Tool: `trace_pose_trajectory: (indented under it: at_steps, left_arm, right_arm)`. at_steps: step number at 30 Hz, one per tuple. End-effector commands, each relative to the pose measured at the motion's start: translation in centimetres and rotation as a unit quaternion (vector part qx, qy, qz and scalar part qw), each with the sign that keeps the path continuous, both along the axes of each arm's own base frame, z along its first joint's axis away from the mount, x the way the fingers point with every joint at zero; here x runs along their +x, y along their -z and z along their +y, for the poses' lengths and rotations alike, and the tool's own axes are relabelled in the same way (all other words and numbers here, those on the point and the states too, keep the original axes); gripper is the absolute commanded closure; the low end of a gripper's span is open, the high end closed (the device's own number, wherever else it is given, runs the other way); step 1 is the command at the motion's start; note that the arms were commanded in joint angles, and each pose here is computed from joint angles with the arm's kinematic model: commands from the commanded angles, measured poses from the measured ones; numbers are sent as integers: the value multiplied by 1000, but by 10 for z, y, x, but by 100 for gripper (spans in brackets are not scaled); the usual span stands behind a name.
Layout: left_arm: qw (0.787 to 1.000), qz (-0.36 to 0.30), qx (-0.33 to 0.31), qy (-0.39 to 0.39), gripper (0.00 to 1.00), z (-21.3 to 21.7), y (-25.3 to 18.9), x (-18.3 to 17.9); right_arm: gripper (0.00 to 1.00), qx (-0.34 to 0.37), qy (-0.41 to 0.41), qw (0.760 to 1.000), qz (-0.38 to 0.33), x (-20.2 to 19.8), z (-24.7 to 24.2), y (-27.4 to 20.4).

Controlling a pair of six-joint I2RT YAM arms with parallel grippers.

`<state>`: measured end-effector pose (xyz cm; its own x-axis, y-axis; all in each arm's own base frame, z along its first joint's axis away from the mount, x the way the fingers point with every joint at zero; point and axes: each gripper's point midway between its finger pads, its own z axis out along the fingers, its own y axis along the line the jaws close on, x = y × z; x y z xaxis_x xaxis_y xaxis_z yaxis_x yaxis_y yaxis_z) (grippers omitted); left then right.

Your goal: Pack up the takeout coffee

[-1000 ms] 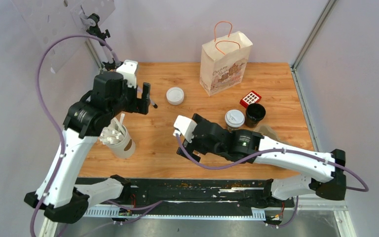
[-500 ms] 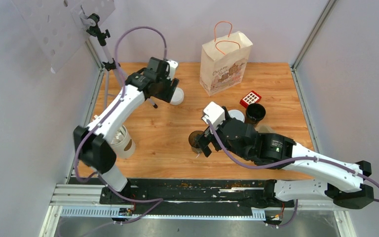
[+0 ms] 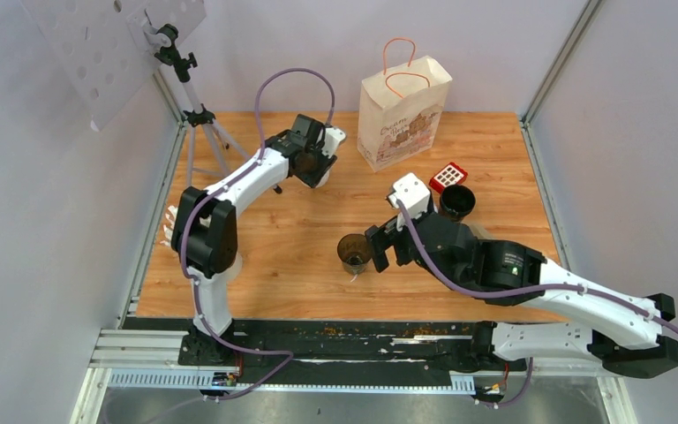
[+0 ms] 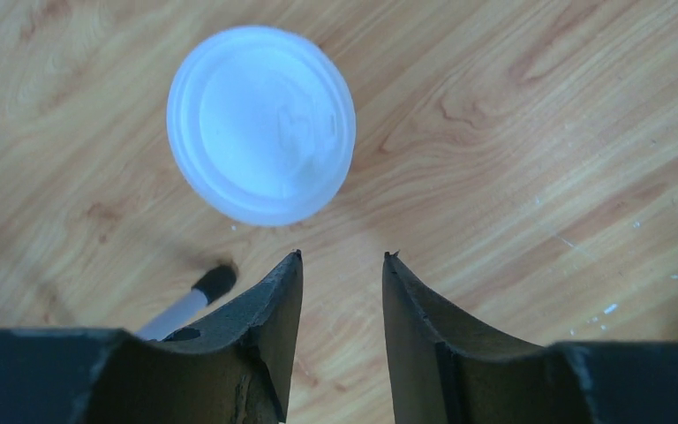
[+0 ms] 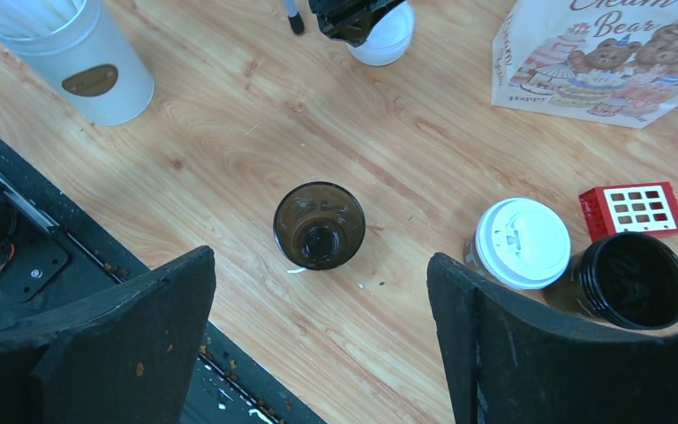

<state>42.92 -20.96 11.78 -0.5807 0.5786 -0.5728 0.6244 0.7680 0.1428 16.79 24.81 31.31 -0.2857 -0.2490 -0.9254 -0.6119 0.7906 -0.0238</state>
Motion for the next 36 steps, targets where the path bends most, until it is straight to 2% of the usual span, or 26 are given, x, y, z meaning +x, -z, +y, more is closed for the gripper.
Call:
trace_pose_trajectory:
  at_steps: [1,10,19,36]
  left_arm:
    - [997,-60,-19,55,54,-20,-13,30]
    - [996,-55,12,74,57,-22,13,46]
    - [994,-46,27,92,72,-24,26,51]
    - [994,-30,20,108,68,-28,30,44]
  right_arm:
    - [10,5,20,999,-33,9,-11,-14]
    - [8,9,22,998,-57,15,-6,-14]
    - [6,-34,15,996,-80,24,4,-7]
    - [5,-51,14,994,-96,29,4,-5]
